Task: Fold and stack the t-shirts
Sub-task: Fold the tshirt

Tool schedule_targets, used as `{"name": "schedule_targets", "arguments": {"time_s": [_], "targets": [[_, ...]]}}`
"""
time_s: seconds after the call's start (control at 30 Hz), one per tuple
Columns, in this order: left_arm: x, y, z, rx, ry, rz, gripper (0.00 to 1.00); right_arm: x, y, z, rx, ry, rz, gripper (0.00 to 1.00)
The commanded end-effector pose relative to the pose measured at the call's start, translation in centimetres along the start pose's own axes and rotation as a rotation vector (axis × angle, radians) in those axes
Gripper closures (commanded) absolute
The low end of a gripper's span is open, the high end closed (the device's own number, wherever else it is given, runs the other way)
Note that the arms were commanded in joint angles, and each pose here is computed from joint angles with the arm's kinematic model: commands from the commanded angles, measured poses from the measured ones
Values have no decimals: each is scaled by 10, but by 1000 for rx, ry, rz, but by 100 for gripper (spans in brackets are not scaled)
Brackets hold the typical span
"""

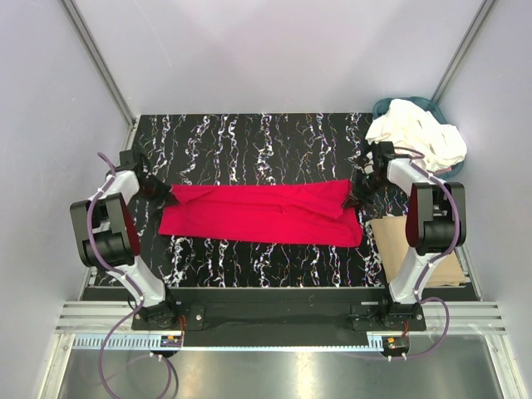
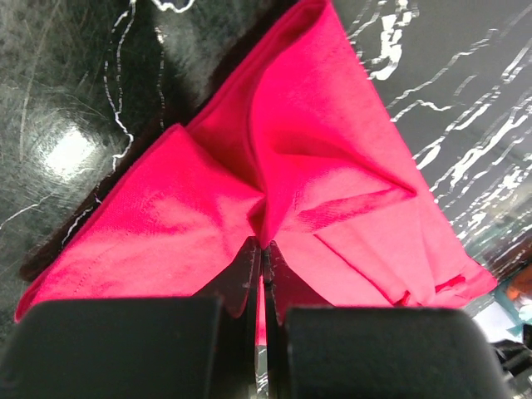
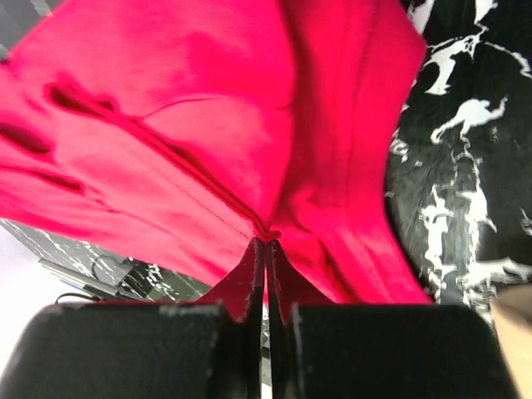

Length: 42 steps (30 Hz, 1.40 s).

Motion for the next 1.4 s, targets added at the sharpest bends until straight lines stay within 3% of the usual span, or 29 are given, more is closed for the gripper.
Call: {"name": "schedule_targets", "arguments": {"time_s": [0.0,0.17,0.47,0.77,1.13,1.37], "targets": [[16,-26,27,-91,-86,-46,100,16,23,40,23,-121,51,100],[29,-35,36,-103,-134,-63,100,37,34,53,10,-189,72,100],[66,-59,20,-157,-165,-94,100,125,64,84,-2,-413,169,100],[93,-75,-23,-249,-140,-56,100,176,82,55,71,-423,217,100],[110,-89,-44,-324,-123,-95,100,170,79,44,103,-376,206,100],[90,-80,-20,-296,-108,-132,100,117,64,50,116,-276,132,100]]}}
Point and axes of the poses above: each gripper's point midway between its finger pads, its own z axis back along the fingers, its own y axis along the line the jaws close on, x = y × z, the point moved 5 cm from there along z, back along the fingers, and after that the axes turned 4 degrees about -z, right-handed, at the moved point
